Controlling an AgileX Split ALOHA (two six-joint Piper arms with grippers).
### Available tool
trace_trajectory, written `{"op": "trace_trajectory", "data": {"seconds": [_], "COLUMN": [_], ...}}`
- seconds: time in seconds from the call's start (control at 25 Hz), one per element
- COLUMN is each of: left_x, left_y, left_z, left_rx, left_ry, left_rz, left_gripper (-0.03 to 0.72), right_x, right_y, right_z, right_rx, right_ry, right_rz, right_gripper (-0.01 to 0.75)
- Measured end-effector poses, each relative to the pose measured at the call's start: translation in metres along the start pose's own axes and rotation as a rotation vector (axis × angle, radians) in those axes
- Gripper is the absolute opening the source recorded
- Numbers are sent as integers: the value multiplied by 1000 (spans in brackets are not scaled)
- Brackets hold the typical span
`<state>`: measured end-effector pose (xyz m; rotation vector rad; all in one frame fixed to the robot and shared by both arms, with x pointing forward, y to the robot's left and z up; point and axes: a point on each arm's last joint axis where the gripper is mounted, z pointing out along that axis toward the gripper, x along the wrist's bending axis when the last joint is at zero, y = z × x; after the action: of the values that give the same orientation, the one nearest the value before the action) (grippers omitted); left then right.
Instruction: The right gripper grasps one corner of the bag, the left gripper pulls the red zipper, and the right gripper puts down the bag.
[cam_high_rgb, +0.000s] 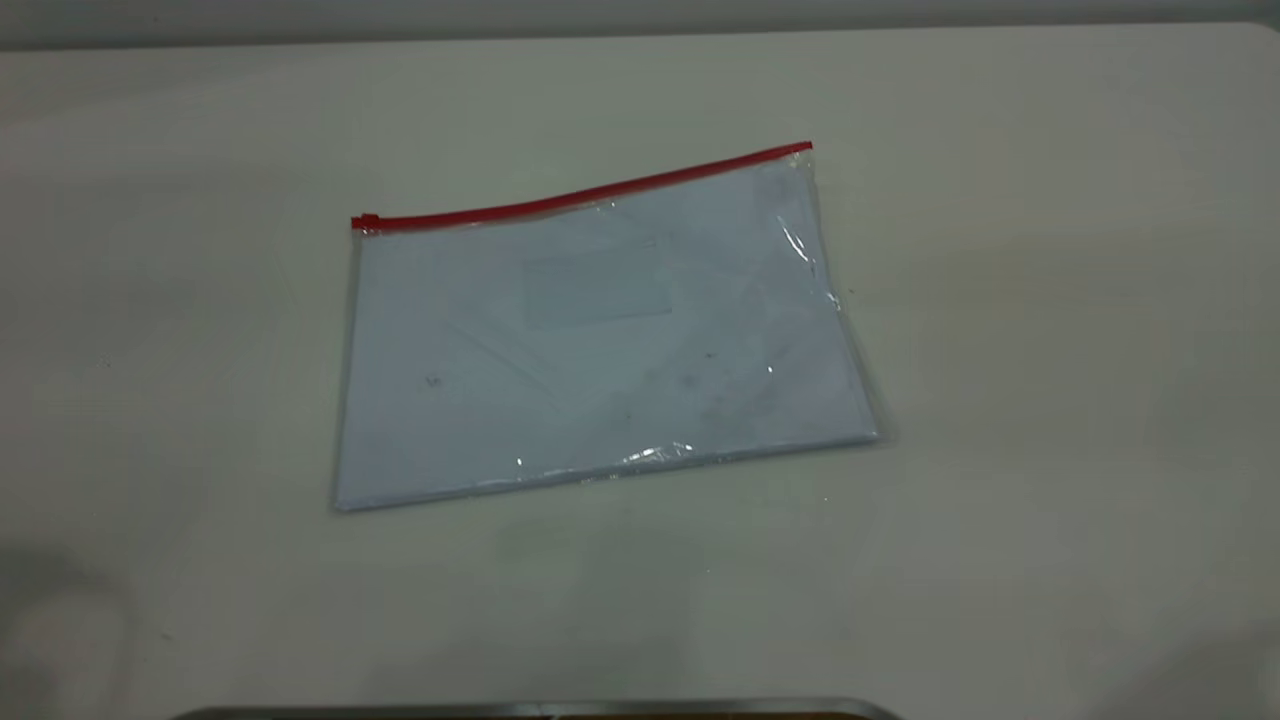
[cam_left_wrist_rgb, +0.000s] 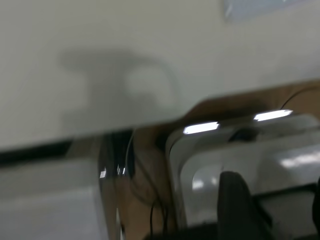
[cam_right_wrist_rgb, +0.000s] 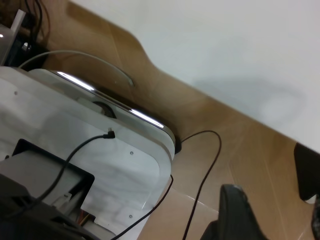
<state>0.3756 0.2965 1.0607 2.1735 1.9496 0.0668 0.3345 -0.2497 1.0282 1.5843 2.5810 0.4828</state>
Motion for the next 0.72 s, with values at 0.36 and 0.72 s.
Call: {"op": "trace_trajectory", "data": {"seconds": [0.36, 0.72], "left_x": [3, -5], "left_y": [-72, -111], "left_z": [20, 9], "left_rx": [-66, -390], "left_ry": [126, 162], "left_rz": [-58, -36], "left_gripper": [426, 426], "right_x": [1, 1], "right_y": [-24, -24], "right_z": [3, 3], "right_rx": [-93, -101], "right_ry": [-17, -18], "right_rz": [-7, -8], "right_gripper": [402, 402]}}
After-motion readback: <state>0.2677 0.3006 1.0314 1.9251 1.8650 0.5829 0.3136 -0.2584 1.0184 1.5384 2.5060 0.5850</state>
